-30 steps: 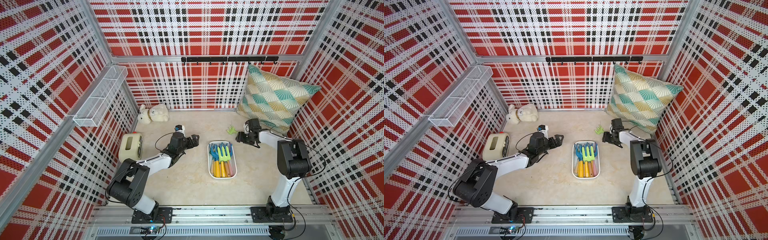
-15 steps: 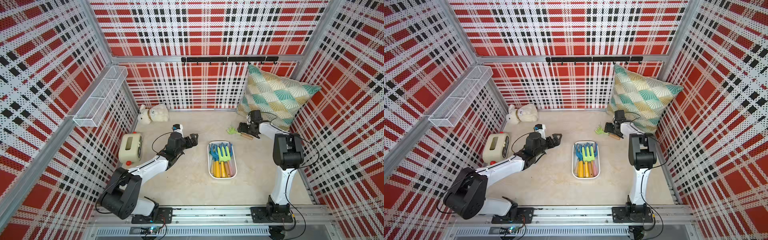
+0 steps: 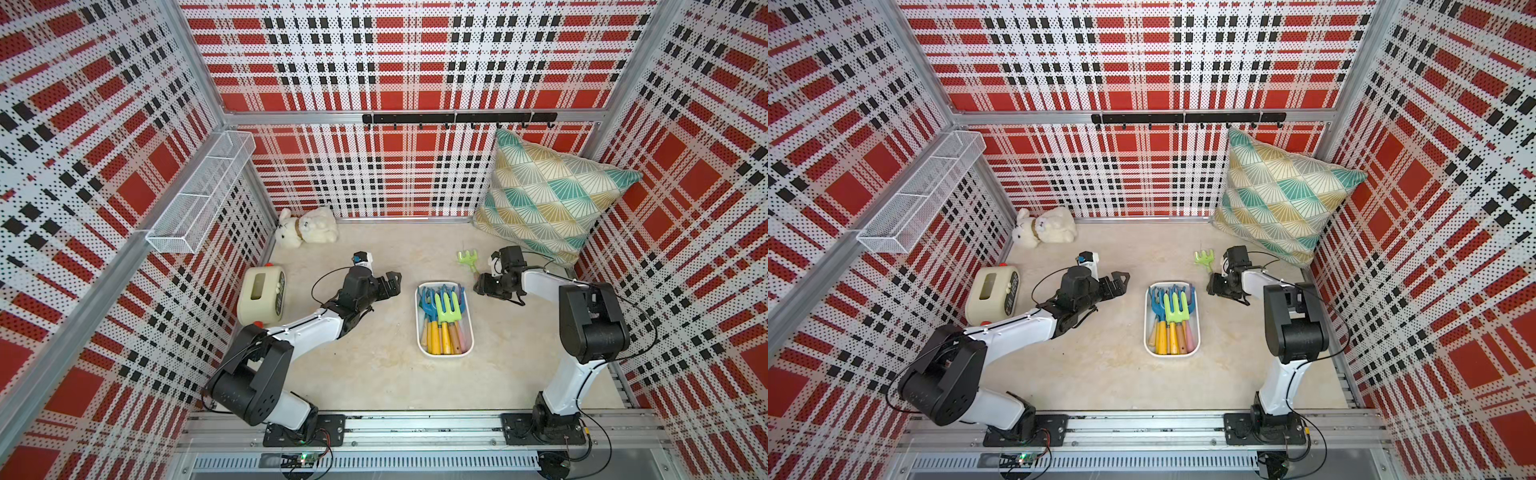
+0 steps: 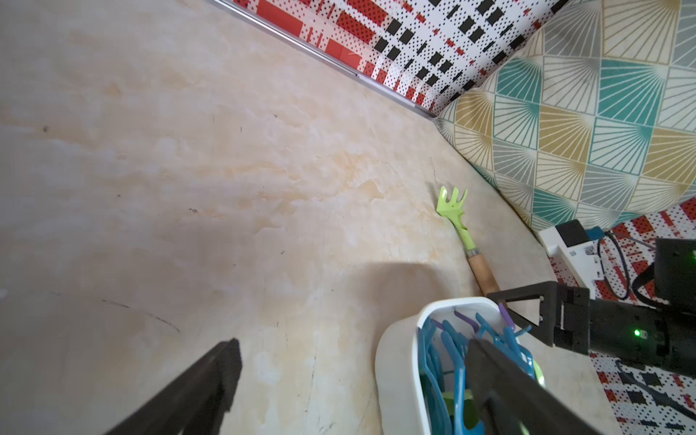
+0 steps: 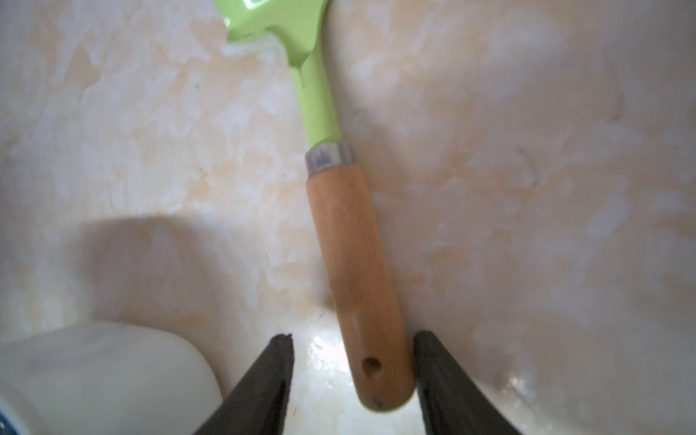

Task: Put the rake into the storage box
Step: Pick up the rake at the center of the board.

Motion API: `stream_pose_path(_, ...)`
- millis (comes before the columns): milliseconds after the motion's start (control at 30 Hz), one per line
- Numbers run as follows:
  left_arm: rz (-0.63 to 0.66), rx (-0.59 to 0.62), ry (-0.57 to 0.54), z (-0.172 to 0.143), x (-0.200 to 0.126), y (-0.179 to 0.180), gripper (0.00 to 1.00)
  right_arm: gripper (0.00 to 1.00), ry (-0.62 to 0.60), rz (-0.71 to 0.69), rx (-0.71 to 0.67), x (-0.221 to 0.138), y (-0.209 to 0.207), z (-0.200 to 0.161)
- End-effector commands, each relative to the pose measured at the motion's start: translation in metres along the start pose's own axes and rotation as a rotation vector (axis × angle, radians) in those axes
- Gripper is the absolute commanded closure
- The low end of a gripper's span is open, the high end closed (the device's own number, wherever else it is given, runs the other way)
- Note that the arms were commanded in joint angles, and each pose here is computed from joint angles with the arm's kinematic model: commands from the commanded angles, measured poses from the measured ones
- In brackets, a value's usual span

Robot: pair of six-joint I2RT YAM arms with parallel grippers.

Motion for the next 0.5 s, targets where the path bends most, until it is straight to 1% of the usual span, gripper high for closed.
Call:
stream_pose_path(0, -0.028, 0.03, 0.005, 0.004, 0.015, -0.02, 0.0, 0.5, -0.077, 0.082, 0.006, -0.002, 0.013, 0.017)
stream_pose_path(67, -0.02, 0.044, 0.013, 0.005, 0.026, -0.025, 0.0, 0.52, -0.072, 0.093, 0.02, 0.007, 0.012, 0.021)
stream_pose_path(133, -0.013, 0.054, 0.023, 0.006, 0.038, -0.028, 0.0, 0.53, -0.052, 0.067, 0.034, 0.02, 0.007, 0.024)
stream_pose_path(267, 0.013, 0.065, 0.045, 0.007, 0.061, -0.028, 0.01, 0.59, -0.006, 0.011, 0.043, 0.043, 0.001, 0.027)
stream_pose_path(367, 0.015, 0.06, 0.063, 0.002, 0.068, -0.025, 0.01, 0.6, 0.008, -0.046, 0.012, 0.048, 0.007, 0.031)
stream_pose_path(467, 0.009, 0.052, 0.066, -0.002, 0.067, -0.022, 0.01, 0.64, 0.023, -0.115, -0.012, 0.048, 0.01, 0.035)
Point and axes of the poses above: each gripper's point midway between its finger pads, its own x axis out along the fingers, its own y axis along the line the jaws close on, z = x × y, the point moved 5 cm from there along -x, back along the fingers, and after that the axes turned 11 degrees about -x, right-handed, at the moved point
